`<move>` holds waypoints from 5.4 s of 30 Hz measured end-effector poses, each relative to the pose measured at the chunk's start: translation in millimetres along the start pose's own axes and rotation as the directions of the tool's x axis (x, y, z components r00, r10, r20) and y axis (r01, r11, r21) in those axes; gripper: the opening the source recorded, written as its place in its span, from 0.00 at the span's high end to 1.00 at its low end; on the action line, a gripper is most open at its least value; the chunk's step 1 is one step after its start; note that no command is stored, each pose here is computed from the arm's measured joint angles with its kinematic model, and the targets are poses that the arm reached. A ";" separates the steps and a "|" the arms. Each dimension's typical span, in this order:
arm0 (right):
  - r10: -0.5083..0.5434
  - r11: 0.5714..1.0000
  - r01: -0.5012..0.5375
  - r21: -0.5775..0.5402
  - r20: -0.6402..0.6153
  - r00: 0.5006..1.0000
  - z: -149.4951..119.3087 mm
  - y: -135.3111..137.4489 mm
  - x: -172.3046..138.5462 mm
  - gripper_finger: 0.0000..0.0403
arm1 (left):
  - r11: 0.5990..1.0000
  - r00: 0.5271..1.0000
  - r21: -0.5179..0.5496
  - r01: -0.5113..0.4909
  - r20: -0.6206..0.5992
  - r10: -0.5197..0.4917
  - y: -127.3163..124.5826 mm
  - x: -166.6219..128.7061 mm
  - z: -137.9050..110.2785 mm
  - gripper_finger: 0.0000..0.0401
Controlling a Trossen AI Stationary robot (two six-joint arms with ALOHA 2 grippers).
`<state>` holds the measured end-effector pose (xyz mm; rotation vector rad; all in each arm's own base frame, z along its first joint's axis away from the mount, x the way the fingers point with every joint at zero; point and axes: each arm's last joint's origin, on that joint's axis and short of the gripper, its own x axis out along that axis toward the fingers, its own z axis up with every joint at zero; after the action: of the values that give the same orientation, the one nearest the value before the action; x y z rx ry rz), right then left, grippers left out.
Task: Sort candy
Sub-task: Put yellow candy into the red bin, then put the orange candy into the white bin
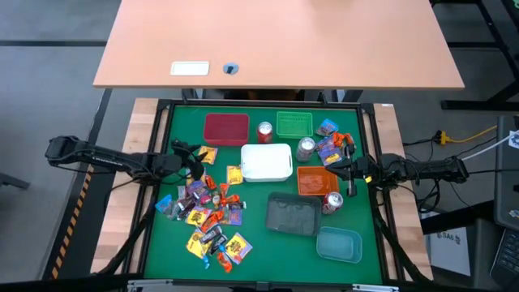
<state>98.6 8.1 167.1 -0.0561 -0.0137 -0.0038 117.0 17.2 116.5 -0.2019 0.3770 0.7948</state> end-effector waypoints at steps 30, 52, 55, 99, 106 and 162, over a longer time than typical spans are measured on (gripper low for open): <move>-0.001 1.000 0.001 0.000 0.000 1.000 0.0 -0.1 0.0 0.99 | 1.000 0.960 0.010 0.021 -0.278 -0.017 4.6 16.0 -22.4 0.80; -0.002 1.000 0.002 0.000 0.000 1.000 0.0 -0.1 0.0 0.99 | 0.966 0.943 -0.053 0.253 -0.210 -0.258 -25.9 18.6 32.7 1.00; -0.001 1.000 0.001 0.000 0.000 1.000 0.0 0.0 0.0 0.99 | 0.960 0.947 -0.050 0.274 -0.162 -0.279 -32.2 18.0 50.0 1.00; -0.001 1.000 0.001 0.000 0.000 1.000 0.0 0.0 0.0 0.99 | 0.993 0.992 -0.007 -0.119 0.030 0.119 -10.9 51.1 94.8 0.67; -0.001 1.000 0.001 0.000 0.000 1.000 0.0 -0.1 0.0 0.99 | 0.999 0.996 -0.044 -0.013 0.092 0.017 -17.8 49.6 102.1 0.64; -0.001 1.000 0.001 0.000 0.000 1.000 0.0 -0.1 0.0 0.99 | 0.846 0.713 -0.533 -0.003 -0.595 -0.372 -63.7 -6.0 25.8 0.64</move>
<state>98.6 8.1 167.1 -0.0562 -0.0133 -0.0053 166.0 -22.2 144.8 -1.0429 0.8336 0.5667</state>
